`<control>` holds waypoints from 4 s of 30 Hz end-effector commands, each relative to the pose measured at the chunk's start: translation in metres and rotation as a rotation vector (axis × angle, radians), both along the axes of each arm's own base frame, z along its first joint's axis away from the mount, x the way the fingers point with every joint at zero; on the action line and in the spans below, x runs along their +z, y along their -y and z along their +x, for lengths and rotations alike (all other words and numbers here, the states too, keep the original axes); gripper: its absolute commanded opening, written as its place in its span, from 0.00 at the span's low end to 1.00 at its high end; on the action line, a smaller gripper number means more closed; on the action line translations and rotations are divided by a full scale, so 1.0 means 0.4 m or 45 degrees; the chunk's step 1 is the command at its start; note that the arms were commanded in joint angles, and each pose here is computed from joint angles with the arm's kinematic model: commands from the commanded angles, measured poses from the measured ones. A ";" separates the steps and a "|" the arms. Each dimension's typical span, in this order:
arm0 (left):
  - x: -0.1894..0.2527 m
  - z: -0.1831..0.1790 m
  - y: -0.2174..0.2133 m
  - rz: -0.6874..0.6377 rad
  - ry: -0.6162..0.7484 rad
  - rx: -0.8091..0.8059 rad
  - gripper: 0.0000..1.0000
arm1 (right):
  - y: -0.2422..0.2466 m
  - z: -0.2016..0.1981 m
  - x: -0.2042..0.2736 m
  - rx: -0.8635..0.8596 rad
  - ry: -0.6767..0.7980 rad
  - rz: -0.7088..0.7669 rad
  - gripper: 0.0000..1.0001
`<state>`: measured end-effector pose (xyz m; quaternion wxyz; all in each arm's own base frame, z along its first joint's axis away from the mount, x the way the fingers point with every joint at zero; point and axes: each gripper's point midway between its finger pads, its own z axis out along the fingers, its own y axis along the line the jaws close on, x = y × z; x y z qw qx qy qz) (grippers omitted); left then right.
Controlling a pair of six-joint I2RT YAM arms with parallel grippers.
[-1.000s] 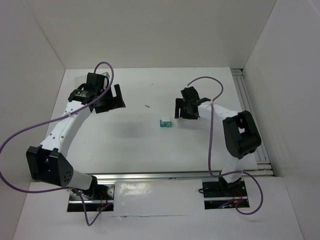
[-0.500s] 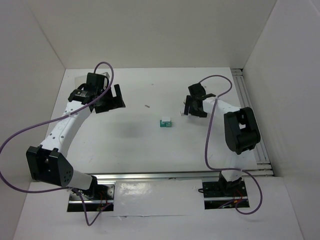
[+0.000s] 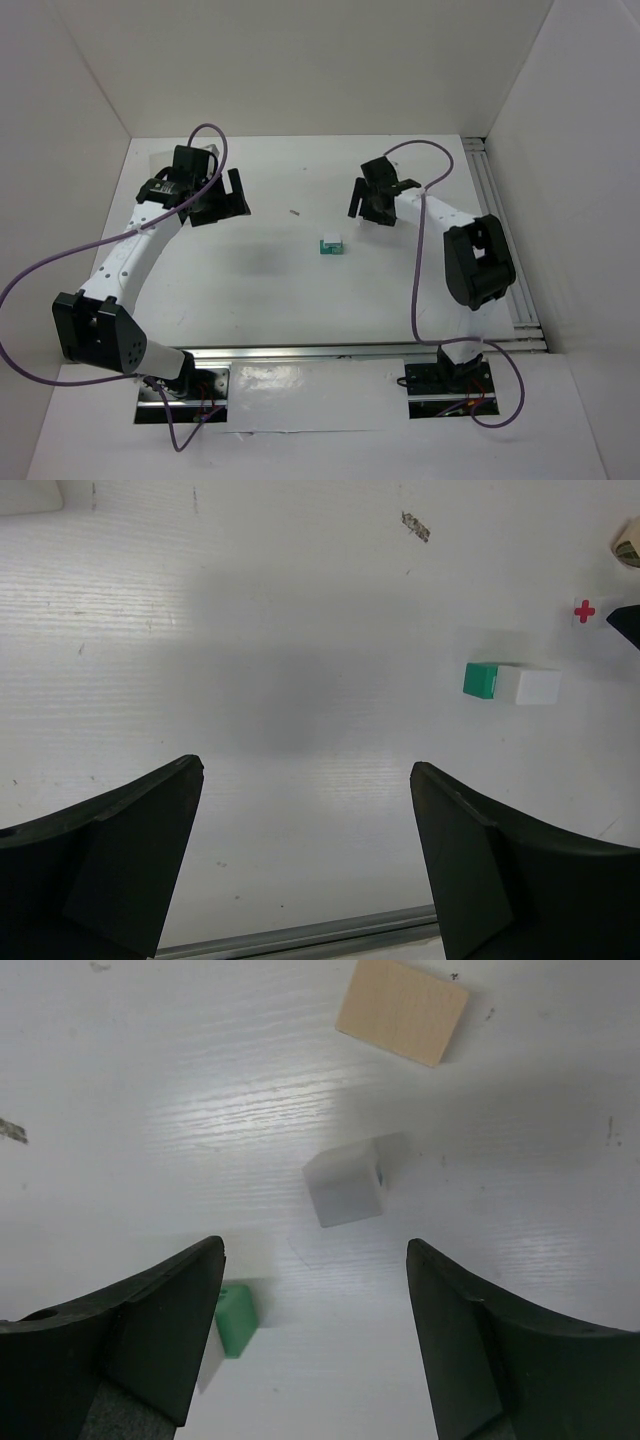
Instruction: Build the wood block tower
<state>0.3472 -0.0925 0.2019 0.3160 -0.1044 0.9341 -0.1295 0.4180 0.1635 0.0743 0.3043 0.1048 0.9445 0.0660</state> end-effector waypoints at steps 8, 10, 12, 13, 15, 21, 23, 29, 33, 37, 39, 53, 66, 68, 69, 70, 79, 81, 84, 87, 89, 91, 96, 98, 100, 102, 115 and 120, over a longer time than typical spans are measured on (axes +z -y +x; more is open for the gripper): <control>0.024 0.005 -0.003 0.012 0.045 0.008 0.98 | -0.061 0.005 -0.022 -0.174 -0.092 0.182 0.81; 0.024 0.005 -0.003 0.012 0.045 0.008 0.98 | -0.061 0.004 -0.036 -0.189 -0.107 0.183 0.81; 0.033 0.009 -0.004 0.017 0.059 -0.001 0.98 | -0.071 0.016 -0.050 -0.181 -0.100 0.198 0.81; 0.033 0.009 -0.004 0.017 0.059 -0.001 0.98 | -0.078 0.035 -0.038 -0.167 -0.078 0.200 0.81; 0.042 0.012 -0.003 0.015 0.070 -0.001 0.98 | -0.067 0.052 -0.049 -0.181 -0.076 0.148 0.81; 0.057 0.010 -0.016 0.042 0.101 0.013 0.98 | -0.055 0.110 -0.056 -0.192 -0.007 -0.006 0.81; 0.057 0.010 -0.016 0.042 0.101 0.013 0.98 | -0.057 0.126 -0.061 -0.186 0.002 -0.023 0.81; 0.054 0.006 -0.017 0.044 0.090 0.013 0.98 | -0.065 0.131 -0.072 -0.150 -0.017 -0.066 0.76; 0.054 0.006 -0.017 0.044 0.090 0.013 0.98 | -0.056 0.112 -0.064 -0.111 -0.010 -0.180 0.75; 0.046 0.008 -0.016 0.047 0.078 0.012 0.98 | -0.043 0.099 -0.048 -0.113 -0.012 -0.247 0.67; 0.030 0.006 -0.013 0.042 0.054 0.004 0.98 | -0.044 0.100 -0.034 -0.114 0.001 -0.239 0.63; 0.023 0.000 -0.009 0.032 0.052 -0.005 0.98 | -0.038 0.121 -0.031 -0.117 0.026 -0.279 0.54; 0.023 0.000 -0.009 0.032 0.052 -0.005 0.98 | -0.054 0.133 -0.051 -0.089 0.008 -0.269 0.53; 0.023 0.000 -0.009 0.032 0.052 -0.005 0.98 | -0.054 0.133 -0.051 -0.089 0.008 -0.269 0.56; 0.023 0.000 -0.009 0.032 0.052 -0.005 0.98 | -0.054 0.133 -0.051 -0.089 0.008 -0.269 0.56; 0.023 0.000 -0.009 0.032 0.052 -0.005 0.98 | -0.051 0.127 -0.059 -0.088 -0.002 -0.275 0.56; 0.023 0.000 -0.009 0.032 0.052 -0.005 0.98 | -0.047 0.127 -0.067 -0.087 -0.012 -0.257 0.47; 0.023 0.000 -0.009 0.032 0.052 -0.005 0.98 | -0.043 0.133 -0.077 -0.090 -0.020 -0.243 0.47; 0.023 0.000 -0.009 0.032 0.052 -0.005 0.98 | -0.048 0.131 -0.078 -0.082 -0.025 -0.233 0.47; 0.031 -0.003 -0.009 0.030 0.064 -0.005 0.98 | -0.048 0.131 -0.078 -0.082 -0.025 -0.233 0.47; 0.031 -0.003 -0.009 0.030 0.064 -0.005 0.98 | -0.048 0.131 -0.078 -0.082 -0.025 -0.233 0.43; 0.022 -0.006 -0.010 0.032 0.052 -0.005 0.98 | -0.048 0.131 -0.078 -0.082 -0.025 -0.233 0.36; 0.005 -0.014 -0.011 0.036 0.029 -0.005 0.98 | -0.045 0.128 0.036 -0.082 0.080 -0.184 0.33; 0.013 -0.016 -0.011 0.027 0.039 0.004 0.98 | -0.039 0.118 0.075 -0.074 0.111 -0.176 0.33; 0.013 -0.016 -0.011 0.027 0.039 0.004 0.98 | -0.056 0.077 0.132 -0.010 0.157 -0.158 0.33; 0.013 -0.016 -0.011 0.027 0.039 0.004 0.99 | -0.070 0.047 0.192 0.023 0.212 -0.135 0.33; 0.027 -0.015 -0.004 -0.006 0.067 0.014 0.99 | -0.175 -0.118 0.174 0.144 0.091 -0.152 0.33; 0.033 -0.015 -0.012 0.009 0.082 0.030 0.99 | -0.193 -0.126 0.140 0.175 0.041 -0.159 0.33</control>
